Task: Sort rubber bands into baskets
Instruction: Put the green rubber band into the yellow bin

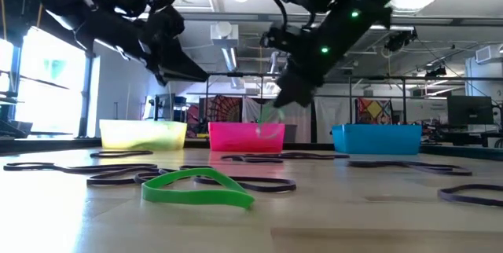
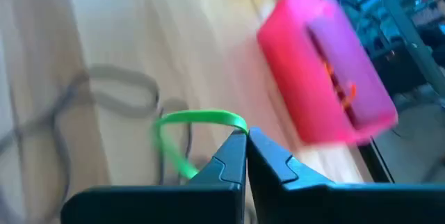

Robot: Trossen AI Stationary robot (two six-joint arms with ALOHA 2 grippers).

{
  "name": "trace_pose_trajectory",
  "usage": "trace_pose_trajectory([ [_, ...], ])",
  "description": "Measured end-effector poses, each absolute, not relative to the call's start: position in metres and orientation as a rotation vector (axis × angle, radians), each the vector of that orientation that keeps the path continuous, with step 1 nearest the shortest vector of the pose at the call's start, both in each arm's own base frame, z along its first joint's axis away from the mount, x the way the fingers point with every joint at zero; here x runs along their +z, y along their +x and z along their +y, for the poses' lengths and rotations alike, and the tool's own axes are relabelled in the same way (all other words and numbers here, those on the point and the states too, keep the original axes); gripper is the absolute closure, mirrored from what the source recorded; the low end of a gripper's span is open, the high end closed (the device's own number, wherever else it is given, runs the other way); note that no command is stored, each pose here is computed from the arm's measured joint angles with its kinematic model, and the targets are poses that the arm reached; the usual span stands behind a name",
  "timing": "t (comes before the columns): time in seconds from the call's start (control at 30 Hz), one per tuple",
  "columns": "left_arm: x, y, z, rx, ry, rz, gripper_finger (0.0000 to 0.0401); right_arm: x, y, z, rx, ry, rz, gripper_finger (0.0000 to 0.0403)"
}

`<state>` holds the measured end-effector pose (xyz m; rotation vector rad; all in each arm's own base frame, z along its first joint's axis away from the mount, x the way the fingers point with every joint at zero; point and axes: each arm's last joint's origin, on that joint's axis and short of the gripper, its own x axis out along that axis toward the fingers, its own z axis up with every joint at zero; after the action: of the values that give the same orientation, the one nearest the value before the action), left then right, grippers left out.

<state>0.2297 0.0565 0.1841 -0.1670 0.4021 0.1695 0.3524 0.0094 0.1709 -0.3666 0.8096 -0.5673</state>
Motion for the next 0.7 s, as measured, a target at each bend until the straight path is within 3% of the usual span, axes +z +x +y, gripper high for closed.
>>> trace_pose_trajectory([
  [0.17, 0.177, 0.234, 0.051, 0.179, -0.209, 0.43, 0.0328, 0.179, 0.363, -0.009, -0.528, -0.333, 0.675, 0.0403],
  [0.5, 0.17, 0.262, 0.043, 0.179, -0.219, 0.395, 0.0206, 0.188, 0.37, -0.007, -0.483, -0.345, 0.594, 0.0403],
  [0.7, 0.17, 0.28, 0.046, 0.189, -0.236, 0.402, 0.0188, 0.189, 0.371, 0.001, -0.462, -0.349, 0.579, 0.0403],
])
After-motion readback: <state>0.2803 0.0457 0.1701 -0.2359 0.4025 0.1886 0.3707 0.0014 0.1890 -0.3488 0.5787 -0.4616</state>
